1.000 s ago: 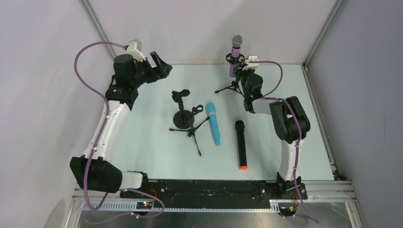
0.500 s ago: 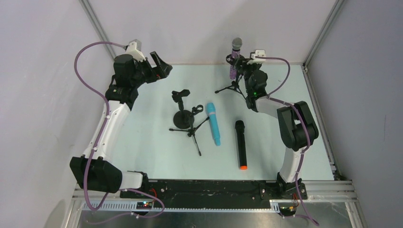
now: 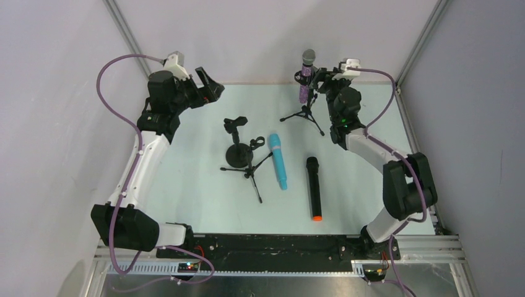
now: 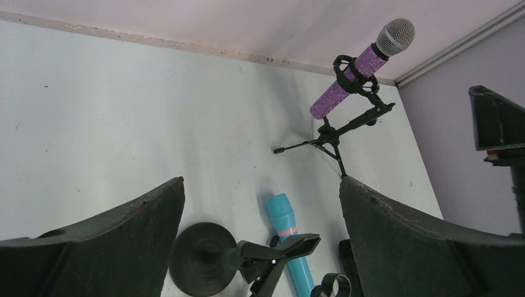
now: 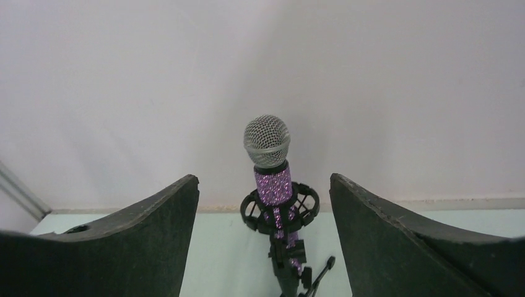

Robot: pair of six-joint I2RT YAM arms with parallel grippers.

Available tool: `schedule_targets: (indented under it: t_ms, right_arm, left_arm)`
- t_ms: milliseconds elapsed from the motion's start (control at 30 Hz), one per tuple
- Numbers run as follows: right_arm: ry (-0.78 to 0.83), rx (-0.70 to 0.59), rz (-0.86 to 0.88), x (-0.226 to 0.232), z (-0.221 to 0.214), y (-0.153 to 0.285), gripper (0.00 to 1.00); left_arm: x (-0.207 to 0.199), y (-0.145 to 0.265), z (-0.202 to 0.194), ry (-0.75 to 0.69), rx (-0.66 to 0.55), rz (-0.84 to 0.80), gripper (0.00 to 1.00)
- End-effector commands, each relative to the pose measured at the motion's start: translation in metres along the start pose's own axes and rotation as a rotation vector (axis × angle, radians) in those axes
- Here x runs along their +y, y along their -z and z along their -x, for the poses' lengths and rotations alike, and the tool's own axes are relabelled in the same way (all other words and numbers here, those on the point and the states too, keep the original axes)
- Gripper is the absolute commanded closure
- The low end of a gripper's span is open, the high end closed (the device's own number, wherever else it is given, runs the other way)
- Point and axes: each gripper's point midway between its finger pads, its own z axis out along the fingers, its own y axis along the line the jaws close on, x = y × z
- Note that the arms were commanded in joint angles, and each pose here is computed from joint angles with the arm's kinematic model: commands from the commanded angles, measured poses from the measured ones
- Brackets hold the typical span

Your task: Attach the microphones to the stand

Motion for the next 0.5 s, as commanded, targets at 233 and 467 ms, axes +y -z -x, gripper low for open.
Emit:
schedule_targets:
  t_ms: [233, 467]
  right_arm:
    - [-0.112, 0.250, 0.075, 0.013, -0.007, 0.058, 0.10]
    - [-0.111, 0.461, 0.100, 0.014, -0.026, 0.103, 0.01]
  left_arm:
    - [-0.015, 0.019, 0.028, -0.039, -0.088, -0.041, 0.02]
    - [-0.018, 0.022, 0.030, -0.042, -0.095, -0.049, 0.02]
